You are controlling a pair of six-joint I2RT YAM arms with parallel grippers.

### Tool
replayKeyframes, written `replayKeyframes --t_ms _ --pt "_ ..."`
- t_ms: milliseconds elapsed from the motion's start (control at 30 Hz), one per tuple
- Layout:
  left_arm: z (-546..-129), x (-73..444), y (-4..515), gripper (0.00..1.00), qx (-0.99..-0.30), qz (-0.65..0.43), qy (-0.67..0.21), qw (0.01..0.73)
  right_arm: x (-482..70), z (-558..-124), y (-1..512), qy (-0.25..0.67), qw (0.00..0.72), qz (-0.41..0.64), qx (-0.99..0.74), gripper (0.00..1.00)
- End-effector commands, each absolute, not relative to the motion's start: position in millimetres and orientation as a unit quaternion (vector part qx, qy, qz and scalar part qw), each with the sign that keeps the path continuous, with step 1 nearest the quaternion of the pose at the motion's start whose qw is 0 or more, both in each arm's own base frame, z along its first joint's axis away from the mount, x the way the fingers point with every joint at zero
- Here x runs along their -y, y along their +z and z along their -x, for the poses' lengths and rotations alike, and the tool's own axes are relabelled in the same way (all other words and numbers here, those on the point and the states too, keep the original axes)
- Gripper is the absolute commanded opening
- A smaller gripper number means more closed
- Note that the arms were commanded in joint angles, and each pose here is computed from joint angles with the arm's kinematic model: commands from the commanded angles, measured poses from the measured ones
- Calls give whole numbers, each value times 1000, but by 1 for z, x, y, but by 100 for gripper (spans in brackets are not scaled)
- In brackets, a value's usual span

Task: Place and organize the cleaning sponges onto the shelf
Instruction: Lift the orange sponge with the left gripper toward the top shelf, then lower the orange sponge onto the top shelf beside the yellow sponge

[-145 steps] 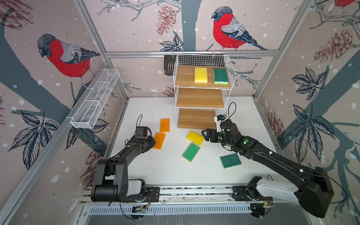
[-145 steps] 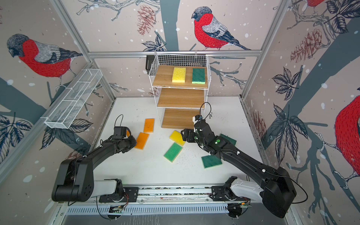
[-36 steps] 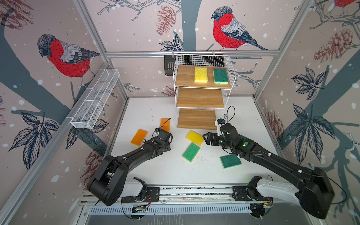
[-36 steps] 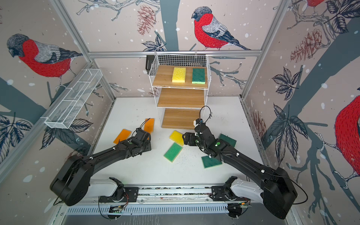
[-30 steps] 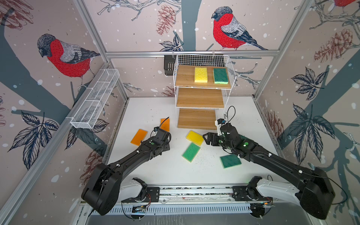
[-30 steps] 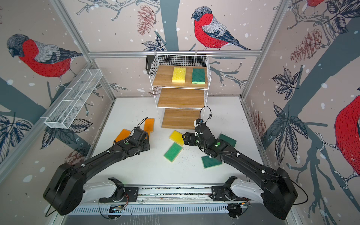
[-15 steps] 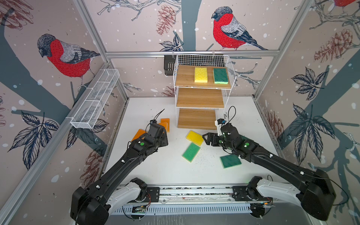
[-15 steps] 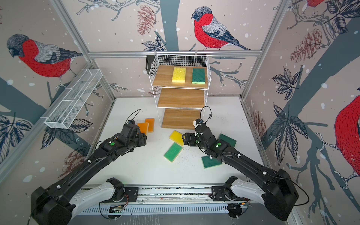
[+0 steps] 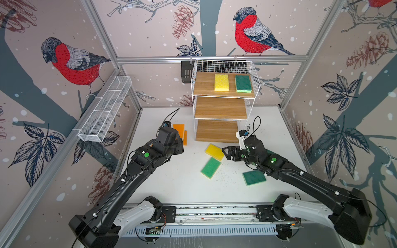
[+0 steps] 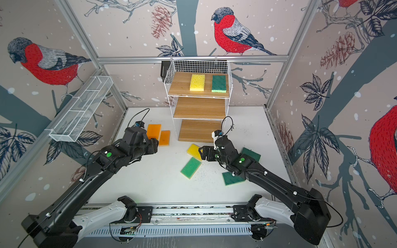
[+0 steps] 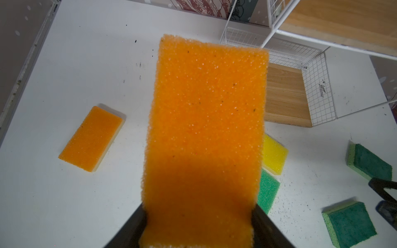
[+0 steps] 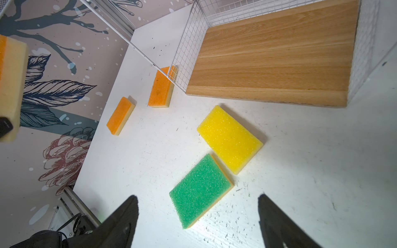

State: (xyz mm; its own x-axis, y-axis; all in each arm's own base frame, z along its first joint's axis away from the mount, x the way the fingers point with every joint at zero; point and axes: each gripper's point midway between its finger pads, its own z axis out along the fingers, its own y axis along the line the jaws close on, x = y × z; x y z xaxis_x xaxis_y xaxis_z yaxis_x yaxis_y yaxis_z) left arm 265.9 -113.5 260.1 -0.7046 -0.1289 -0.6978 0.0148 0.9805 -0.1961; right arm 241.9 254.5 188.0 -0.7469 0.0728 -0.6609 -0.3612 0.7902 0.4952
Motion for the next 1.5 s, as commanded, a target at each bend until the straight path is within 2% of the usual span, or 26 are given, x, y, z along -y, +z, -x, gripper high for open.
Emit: replayKeyframes --t_ms 0,367,833,1467 --pt "-265 110 273 63 -919 10 -74 388 -252 -243 195 308 359 83 -877 87" --pt "-280 128 338 61 -898 -32 -77 433 -253 -241 209 311 371 84 -871 87" --pt "-305 179 403 61 -873 -94 -81 471 -244 -237 221 311 392 84 -862 88" --pt "-347 228 464 60 -828 -84 -137 537 -224 -230 226 303 418 76 -853 89"
